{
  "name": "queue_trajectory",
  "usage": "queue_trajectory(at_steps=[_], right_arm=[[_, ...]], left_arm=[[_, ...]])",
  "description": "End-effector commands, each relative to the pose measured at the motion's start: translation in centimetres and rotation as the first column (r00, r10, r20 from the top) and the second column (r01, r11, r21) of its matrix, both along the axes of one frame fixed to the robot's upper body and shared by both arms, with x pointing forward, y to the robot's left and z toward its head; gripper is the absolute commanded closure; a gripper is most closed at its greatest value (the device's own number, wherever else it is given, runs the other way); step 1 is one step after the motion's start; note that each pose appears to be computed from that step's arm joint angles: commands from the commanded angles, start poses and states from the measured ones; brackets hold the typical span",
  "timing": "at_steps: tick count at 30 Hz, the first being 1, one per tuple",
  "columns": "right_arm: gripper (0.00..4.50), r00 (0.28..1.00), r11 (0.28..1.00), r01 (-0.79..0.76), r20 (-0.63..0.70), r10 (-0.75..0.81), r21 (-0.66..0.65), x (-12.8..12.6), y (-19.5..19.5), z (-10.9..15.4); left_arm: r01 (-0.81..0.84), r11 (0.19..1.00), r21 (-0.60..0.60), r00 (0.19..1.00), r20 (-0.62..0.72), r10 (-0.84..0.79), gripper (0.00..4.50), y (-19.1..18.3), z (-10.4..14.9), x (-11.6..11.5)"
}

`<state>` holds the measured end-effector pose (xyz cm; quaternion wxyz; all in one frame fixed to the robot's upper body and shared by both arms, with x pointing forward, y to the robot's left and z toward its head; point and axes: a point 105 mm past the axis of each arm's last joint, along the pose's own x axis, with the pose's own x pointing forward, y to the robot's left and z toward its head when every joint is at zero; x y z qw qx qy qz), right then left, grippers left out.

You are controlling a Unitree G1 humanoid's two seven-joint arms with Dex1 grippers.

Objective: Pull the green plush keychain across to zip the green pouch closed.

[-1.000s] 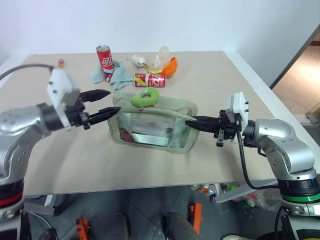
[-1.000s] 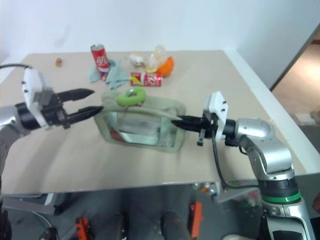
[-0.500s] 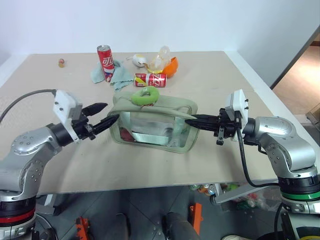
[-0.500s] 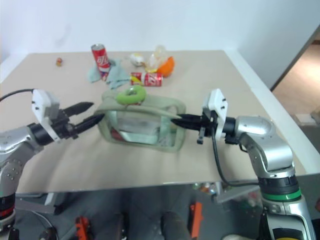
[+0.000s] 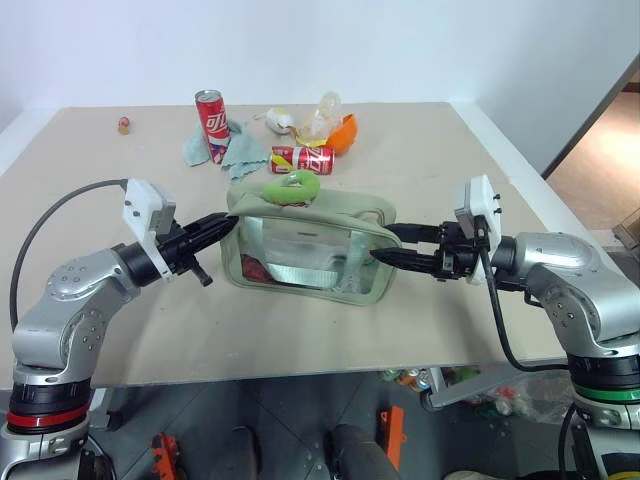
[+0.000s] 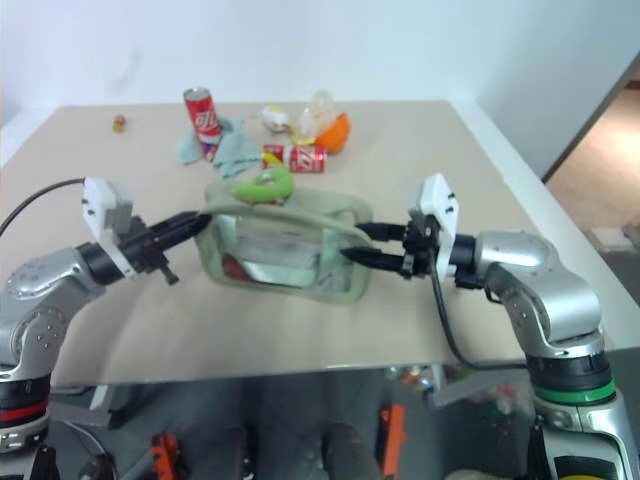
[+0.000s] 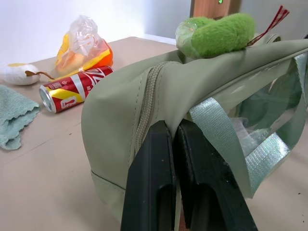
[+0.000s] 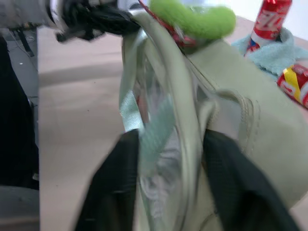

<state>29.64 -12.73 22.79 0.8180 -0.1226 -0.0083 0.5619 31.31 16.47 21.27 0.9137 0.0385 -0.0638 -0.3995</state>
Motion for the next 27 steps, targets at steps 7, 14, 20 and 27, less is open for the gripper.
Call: queue_trajectory(at_steps=[7,14,20,27], right_arm=[[0.04,0.97,0.989,-0.102,0.233,0.074,0.108,0.8,6.5,8.5],[0.04,0.971,0.993,-0.112,0.216,0.102,0.035,4.2,10.5,6.2],[1.48,0.98,0.994,-0.11,0.165,0.112,-0.024,5.3,10.5,3.9],[3.91,0.984,0.993,-0.118,0.135,0.114,0.027,4.8,9.8,4.4]], left_arm=[[0.047,0.999,-0.009,0.999,0.02,-0.047,4.5,-1.9,-0.1,-0.5],[0.058,0.998,-0.015,0.998,0.022,-0.058,4.5,-2.6,-0.2,-0.6],[0.044,0.999,-0.016,0.999,0.029,-0.043,4.5,-2.6,-0.1,-0.6],[0.038,0.999,-0.01,0.999,0.022,-0.037,4.5,-2.3,-0.4,-0.7]])
